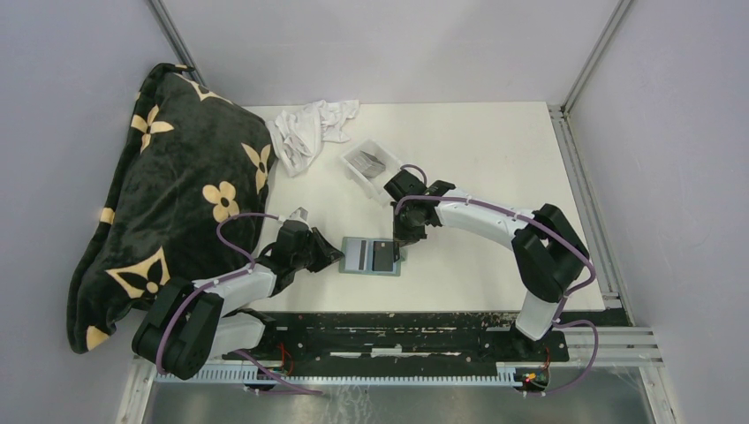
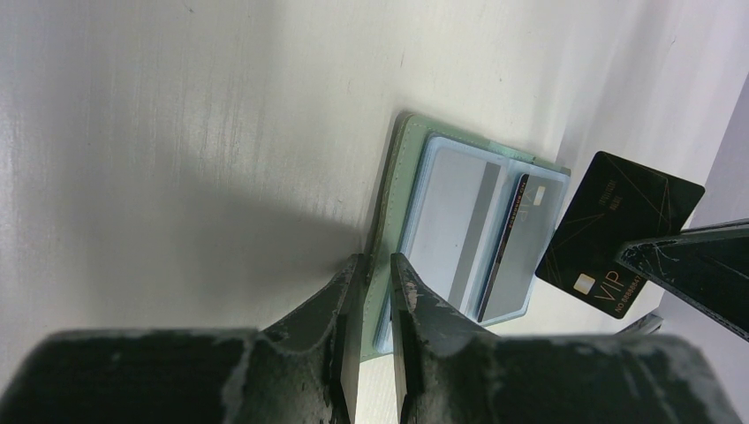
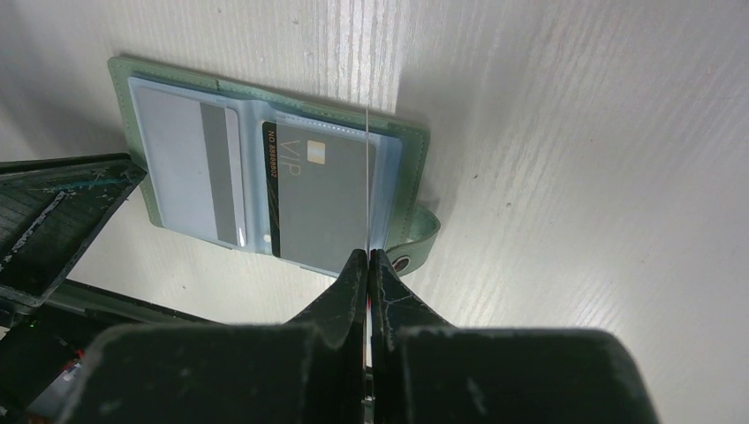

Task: Put the credit cards into the card holder
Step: Turn over the card slot in the card holder.

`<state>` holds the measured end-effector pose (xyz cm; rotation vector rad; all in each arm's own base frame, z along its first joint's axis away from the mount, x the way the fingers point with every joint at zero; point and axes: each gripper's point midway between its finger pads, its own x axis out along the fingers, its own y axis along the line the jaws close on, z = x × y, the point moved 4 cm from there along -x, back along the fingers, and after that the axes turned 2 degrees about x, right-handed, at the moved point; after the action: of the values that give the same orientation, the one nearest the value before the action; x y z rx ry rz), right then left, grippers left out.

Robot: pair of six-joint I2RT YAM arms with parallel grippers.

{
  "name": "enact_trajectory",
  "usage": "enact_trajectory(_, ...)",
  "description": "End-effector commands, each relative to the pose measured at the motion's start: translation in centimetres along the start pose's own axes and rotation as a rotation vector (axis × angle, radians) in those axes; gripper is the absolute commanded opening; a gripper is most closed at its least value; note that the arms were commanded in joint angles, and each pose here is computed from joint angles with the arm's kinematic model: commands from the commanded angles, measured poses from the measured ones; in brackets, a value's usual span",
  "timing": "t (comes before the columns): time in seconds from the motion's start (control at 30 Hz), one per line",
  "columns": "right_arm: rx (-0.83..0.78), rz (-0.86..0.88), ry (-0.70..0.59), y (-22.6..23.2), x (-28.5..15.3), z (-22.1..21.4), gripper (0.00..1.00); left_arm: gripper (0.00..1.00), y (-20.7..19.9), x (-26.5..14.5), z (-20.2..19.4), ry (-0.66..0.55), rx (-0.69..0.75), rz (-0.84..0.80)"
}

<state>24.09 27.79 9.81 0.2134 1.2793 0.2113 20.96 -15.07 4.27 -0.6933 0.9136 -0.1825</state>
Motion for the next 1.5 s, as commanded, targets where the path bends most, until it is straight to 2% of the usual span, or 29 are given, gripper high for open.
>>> enact_trajectory(0.0,-0.008,0.012,-0.052,0.8,-0.8,1.1,0.01,0.25,1.5,0.0,-1.3,0.048,0.005,0.061)
enact_trajectory(0.93,-0.001,-0.010,-0.019,0.2,0.3,0.2,0.01,0.25,1.7,-0.1,-1.6,0.059,0.009,0.063)
enact_trajectory(1.47,0.058,0.007,-0.003,-0.6,1.0,-1.1,0.01,0.24,2.4,-0.3,-2.2,0.071,0.008,0.075)
